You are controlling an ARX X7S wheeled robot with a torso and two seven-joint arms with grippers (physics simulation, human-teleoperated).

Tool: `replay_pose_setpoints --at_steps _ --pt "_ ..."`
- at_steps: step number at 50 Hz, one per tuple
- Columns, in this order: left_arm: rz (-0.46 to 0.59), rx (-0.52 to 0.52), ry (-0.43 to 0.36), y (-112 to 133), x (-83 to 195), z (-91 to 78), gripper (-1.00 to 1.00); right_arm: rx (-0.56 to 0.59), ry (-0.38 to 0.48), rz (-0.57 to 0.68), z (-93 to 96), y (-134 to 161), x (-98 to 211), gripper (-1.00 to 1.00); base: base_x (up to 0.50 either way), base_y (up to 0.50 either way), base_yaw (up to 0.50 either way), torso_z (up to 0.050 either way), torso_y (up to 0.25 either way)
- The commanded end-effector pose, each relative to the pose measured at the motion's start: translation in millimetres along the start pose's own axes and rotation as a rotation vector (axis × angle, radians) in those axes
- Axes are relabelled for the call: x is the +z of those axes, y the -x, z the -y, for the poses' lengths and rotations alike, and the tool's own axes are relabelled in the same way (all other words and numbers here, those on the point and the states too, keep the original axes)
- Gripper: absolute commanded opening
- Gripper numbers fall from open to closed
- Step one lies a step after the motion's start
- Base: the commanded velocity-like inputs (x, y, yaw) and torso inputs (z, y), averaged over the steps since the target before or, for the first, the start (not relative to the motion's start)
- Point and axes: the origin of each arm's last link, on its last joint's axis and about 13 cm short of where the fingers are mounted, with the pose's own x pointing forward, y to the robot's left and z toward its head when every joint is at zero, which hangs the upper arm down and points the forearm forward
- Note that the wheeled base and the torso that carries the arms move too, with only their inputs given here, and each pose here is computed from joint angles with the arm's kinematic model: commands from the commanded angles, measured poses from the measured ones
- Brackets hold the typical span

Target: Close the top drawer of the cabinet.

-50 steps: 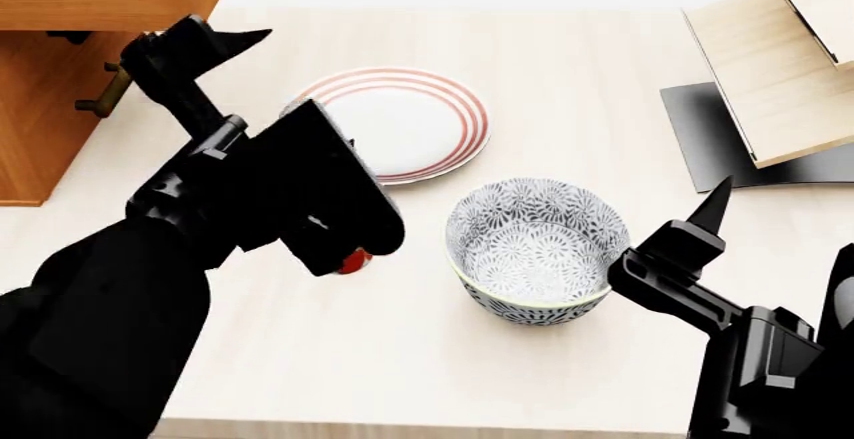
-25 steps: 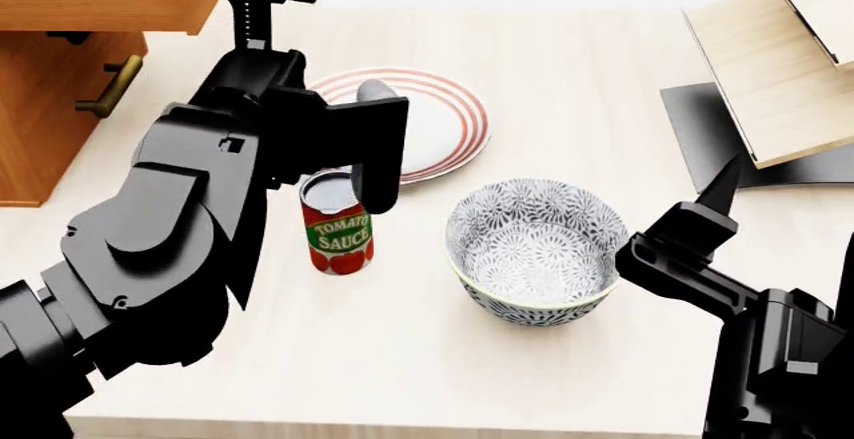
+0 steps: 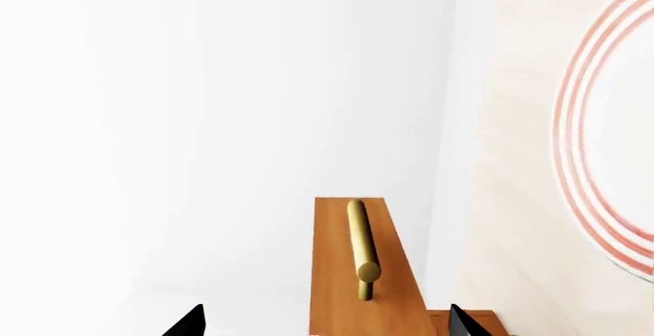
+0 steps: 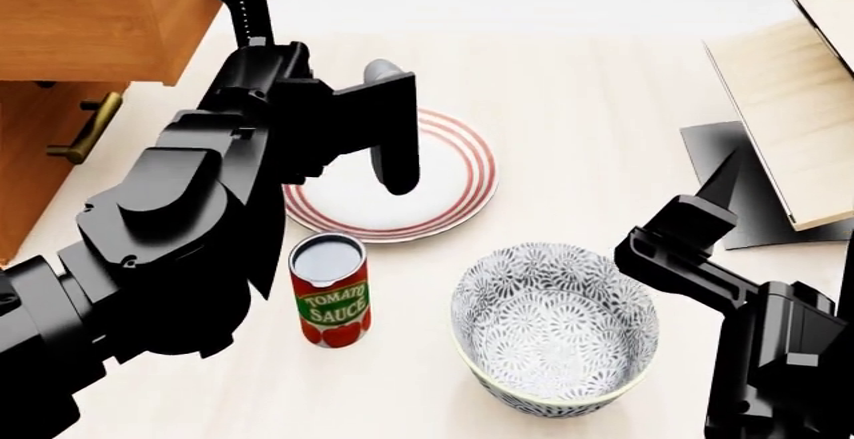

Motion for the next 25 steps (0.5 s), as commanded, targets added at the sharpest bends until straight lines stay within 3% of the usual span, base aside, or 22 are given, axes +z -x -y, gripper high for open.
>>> replay_pose_setpoints --at_steps 1,3,6,15,19,25 --pt "-0.044 -0.045 0.061 0 -4 15.6 1.0 -0.001 0.01 0.005 -0.8 0 3 1.0 0.46 0.0 0.0 0.0 0.0" --pt "0.003 -0.088 0.003 -1 -2 18.8 1.0 -0.003 0.006 0.008 -0.5 1 4 1.0 0.28 0.0 0.0 0.0 0.0" --pt "0.01 -0.083 -0.021 -2 -2 18.3 1.0 -0.002 0.006 0.01 -0.7 1 5 1.0 0.15 0.0 0.0 0.0 0.0" --pt "0.01 -0.087 -0.043 -2 -3 23.3 1.0 -0.004 0.011 0.003 -0.4 1 6 1.0 0.44 0.0 0.0 0.0 0.0" --pt "-0.02 -0.077 -0.026 -1 -5 23.8 1.0 -0.004 0.02 0.018 -0.9 2 7 1.0 0.5 0.0 0.0 0.0 0.0" --pt "-0.034 -0.083 0.017 -2 -7 24.8 1.0 0.003 0.016 0.037 -1.1 3 8 1.0 0.01 0.0 0.0 0.0 0.003"
